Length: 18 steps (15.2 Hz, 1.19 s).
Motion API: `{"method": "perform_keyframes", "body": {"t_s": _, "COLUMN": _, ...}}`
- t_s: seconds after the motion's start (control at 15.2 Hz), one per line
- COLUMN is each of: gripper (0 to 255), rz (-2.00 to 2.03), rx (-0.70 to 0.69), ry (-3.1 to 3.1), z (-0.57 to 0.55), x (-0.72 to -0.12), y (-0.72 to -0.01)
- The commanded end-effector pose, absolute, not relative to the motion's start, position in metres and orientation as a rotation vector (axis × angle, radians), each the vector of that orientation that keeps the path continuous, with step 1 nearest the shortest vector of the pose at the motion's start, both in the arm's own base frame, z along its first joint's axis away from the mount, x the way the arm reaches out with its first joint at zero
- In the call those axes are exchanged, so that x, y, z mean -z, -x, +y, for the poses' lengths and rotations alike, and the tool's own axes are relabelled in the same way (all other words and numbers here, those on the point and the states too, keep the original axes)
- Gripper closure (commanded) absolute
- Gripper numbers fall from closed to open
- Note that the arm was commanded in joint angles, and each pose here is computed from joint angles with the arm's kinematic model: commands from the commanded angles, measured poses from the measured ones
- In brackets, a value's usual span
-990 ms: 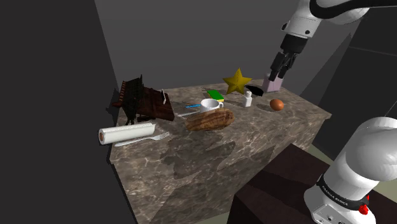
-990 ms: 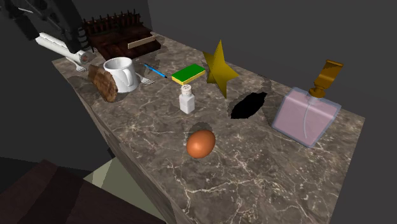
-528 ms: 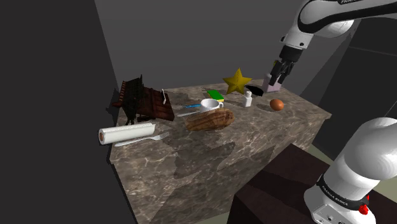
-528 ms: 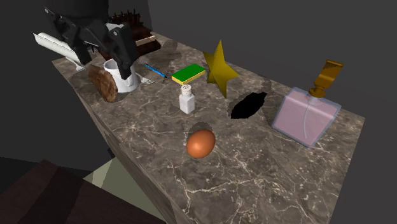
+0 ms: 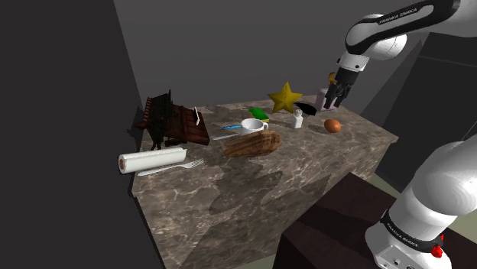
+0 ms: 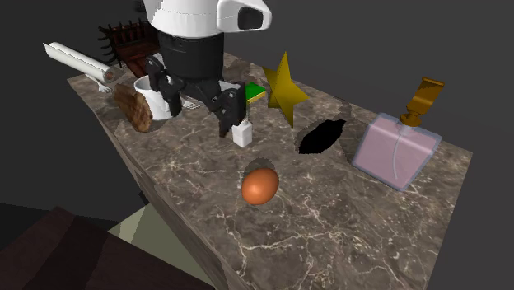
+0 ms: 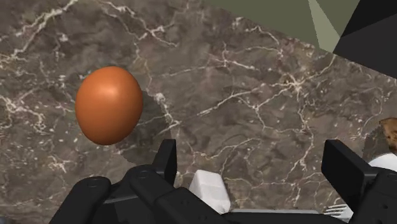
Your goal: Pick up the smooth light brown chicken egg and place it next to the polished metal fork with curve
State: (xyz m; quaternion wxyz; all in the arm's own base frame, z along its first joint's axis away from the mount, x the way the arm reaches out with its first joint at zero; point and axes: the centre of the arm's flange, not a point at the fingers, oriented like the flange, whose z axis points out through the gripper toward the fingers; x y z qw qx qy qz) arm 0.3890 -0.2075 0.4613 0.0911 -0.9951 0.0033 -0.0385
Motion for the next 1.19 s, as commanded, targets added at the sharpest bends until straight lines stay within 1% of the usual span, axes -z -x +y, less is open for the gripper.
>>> {"method": "perform_keyframes", "body": {"t_s": 0.0, "gripper": 0, "rz": 0.028, "rx": 0.105, "ry": 2.952, "z": -0.230, "x": -0.441, "y": -0.393}}
{"method": "perform_keyframes", "body": {"t_s": 0.59, "gripper": 0, "rz": 0.109, "rx": 0.061, "ry": 2.926, "z": -0.325, "x": -0.368, "y": -0.415}}
{"method": "perform_keyframes", "body": {"t_s": 1.12, "gripper": 0, "rz": 0.112, "rx": 0.059, "ry": 2.924, "z": -0.321, "x": -0.326, "y": -0.418}}
